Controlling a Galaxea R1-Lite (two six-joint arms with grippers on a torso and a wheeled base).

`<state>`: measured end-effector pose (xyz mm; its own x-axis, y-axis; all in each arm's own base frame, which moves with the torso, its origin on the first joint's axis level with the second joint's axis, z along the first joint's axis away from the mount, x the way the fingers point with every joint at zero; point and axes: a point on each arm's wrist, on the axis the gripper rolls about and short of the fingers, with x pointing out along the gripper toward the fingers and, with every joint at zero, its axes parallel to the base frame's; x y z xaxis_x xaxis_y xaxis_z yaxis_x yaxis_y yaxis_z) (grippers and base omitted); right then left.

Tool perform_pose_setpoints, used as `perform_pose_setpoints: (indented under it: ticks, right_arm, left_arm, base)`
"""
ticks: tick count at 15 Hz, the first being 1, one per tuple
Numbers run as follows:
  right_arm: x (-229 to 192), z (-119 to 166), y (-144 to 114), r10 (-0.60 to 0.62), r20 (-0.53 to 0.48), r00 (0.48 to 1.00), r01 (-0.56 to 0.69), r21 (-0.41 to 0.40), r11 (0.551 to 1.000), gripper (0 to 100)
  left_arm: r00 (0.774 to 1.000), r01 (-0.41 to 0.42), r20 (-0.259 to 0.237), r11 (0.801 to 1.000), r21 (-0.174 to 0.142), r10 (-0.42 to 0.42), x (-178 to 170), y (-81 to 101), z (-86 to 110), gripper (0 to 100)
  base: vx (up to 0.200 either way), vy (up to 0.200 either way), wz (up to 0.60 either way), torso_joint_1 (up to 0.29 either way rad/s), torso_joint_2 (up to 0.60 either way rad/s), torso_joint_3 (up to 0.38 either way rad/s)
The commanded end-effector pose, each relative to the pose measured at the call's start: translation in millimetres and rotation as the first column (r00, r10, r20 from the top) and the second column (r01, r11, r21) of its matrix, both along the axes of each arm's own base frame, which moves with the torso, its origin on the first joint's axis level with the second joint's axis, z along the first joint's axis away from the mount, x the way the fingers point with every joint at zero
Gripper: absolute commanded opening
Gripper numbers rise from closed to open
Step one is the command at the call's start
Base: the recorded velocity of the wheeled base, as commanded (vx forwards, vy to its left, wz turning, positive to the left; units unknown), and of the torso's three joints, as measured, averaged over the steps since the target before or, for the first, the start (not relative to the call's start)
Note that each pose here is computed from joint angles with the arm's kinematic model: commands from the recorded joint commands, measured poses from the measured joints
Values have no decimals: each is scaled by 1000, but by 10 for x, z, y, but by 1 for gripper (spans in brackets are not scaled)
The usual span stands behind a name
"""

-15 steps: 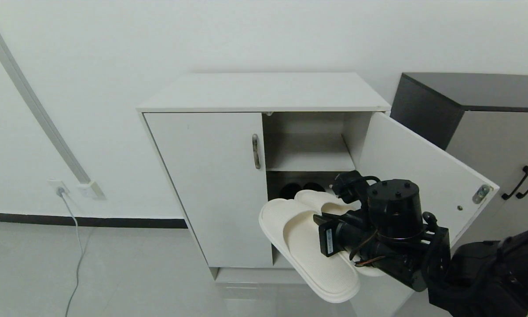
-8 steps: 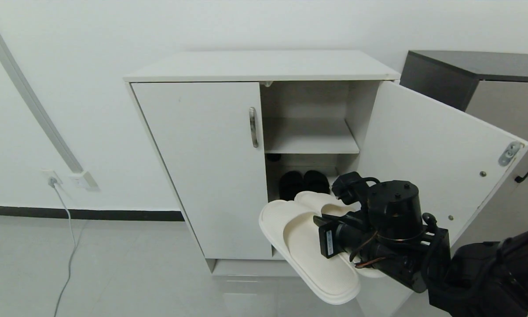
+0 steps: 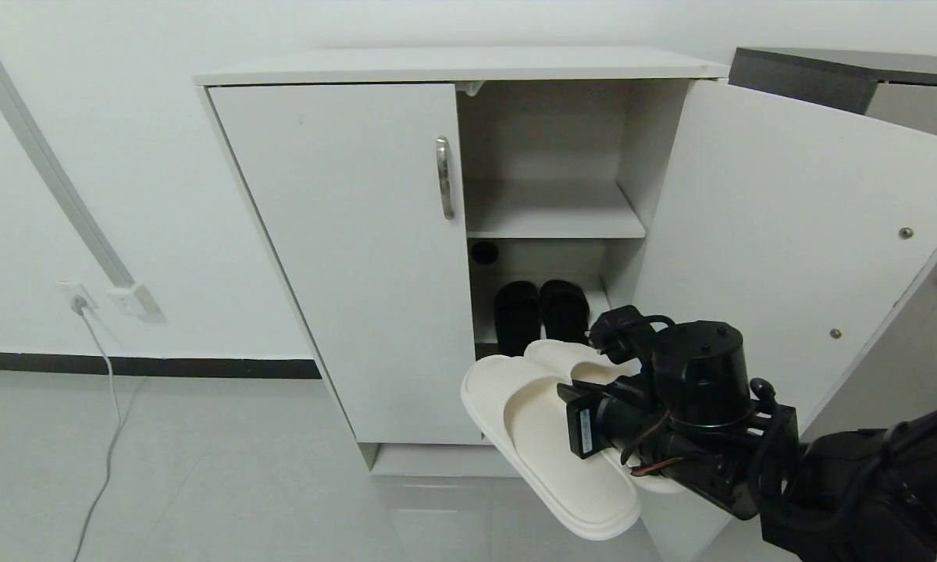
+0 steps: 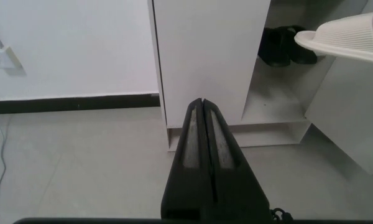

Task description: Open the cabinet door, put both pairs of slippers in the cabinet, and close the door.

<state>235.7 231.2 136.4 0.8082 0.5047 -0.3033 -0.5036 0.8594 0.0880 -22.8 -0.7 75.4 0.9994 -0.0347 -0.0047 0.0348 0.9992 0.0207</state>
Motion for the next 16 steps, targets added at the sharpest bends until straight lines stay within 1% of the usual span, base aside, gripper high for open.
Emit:
perform_pose_setpoints:
  ticks: [1,8,10,11,13,16]
  right_arm:
    - [-1,-1,2,1,0,1000,-1,0,1000,0]
    - [-5,-8,0,8,8,1000,-8,7,1000,0]
    - [-7,-6,-1,14,22,1000,-13,-4,1000,0]
    - [-16,-18,-4,16,20,1000,-15,-7,1000,0]
    - [-2,-55,10,18,22,1000,-18,-16,1000,0]
    - [20,-100,33,20,51,999,-20,-6,1000,0]
  left_arm:
    - [1000,1,0,1000,1,-1,0,0,0,0]
    - [1000,1,0,1000,1,-1,0,0,0,0]
    - [1000,1,0,1000,5,-1,0,0,0,0]
    - [1000,1,0,1000,2,-1,0,0,0,0]
    - [1000,1,0,1000,2,-1,0,0,0,0]
    - [1000,-1,0,1000,2,1,0,0,0,0]
  base:
    - [0,0,0,-7,76,76]
    - [0,0,0,0,0,0]
    - [0,0,0,0,5,158]
    - [0,0,0,-2,-17,80]
    - [0,0,-600,-5,5,85]
    - [0,0,0,-2,1,17]
